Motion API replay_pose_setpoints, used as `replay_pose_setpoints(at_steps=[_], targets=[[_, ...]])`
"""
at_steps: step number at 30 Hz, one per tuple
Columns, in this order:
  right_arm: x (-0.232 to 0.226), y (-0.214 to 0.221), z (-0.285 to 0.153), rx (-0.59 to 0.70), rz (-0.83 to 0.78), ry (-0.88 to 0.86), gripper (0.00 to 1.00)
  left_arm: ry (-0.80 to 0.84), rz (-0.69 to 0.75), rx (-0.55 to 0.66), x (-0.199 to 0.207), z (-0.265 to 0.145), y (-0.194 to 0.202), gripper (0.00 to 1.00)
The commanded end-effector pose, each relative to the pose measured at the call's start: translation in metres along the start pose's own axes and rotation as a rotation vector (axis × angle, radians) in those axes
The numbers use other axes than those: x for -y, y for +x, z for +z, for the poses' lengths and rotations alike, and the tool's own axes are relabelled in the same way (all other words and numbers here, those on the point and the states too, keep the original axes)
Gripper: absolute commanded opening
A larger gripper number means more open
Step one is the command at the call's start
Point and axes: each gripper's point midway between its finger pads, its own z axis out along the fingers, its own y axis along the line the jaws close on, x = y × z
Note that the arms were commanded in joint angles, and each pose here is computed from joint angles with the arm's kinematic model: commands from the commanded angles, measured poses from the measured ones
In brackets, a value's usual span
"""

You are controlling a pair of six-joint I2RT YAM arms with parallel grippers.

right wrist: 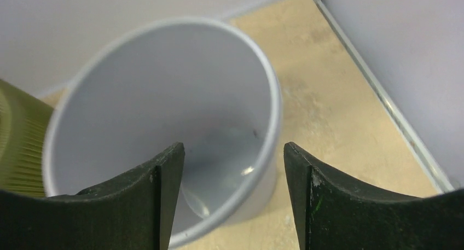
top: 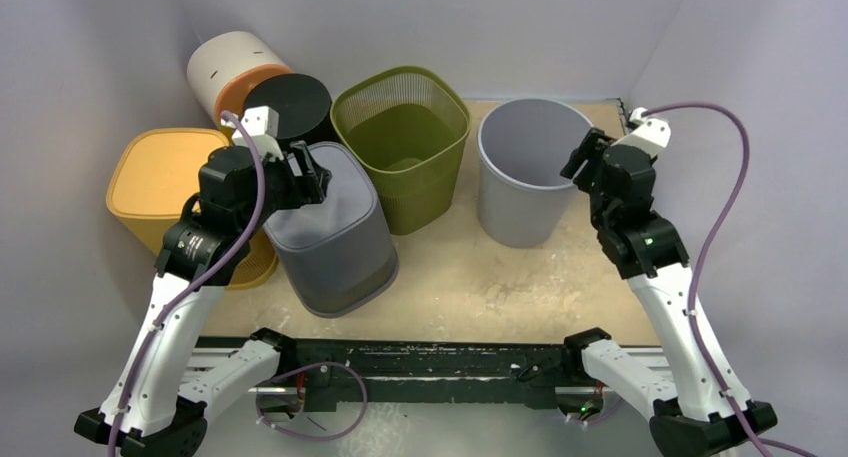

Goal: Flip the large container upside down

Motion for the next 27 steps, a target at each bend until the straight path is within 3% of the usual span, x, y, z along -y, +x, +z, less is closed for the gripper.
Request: replay_pose_setpoints(at_steps=[1,7,11,19,27], targets=[[-0.032,-0.064,-0.021,0.106,-0.076,-0.172,0.67,0.027,0.001,0.030,0.004,0.002,-0.003,0.70],[-0.102,-0.040,-0.026,-0.024,-0.241,-0.550,0.59,0.032,-0.008,0.020,0.004,0.008,0.004,0.71],[-0.129,-0.007,-0.027,-0.111,-0.299,-0.703,0.55,0.026,-0.009,0.014,0.002,0.010,0.007,0.71],[-0.162,0.047,-0.045,-0.201,-0.387,-0.808,0.55,0.015,-0.008,0.006,-0.001,0.011,0.011,0.72],[-0.147,0.059,-0.036,-0.198,-0.402,-0.725,0.56,0.022,-0.013,0.004,0.001,0.010,0.011,0.72]])
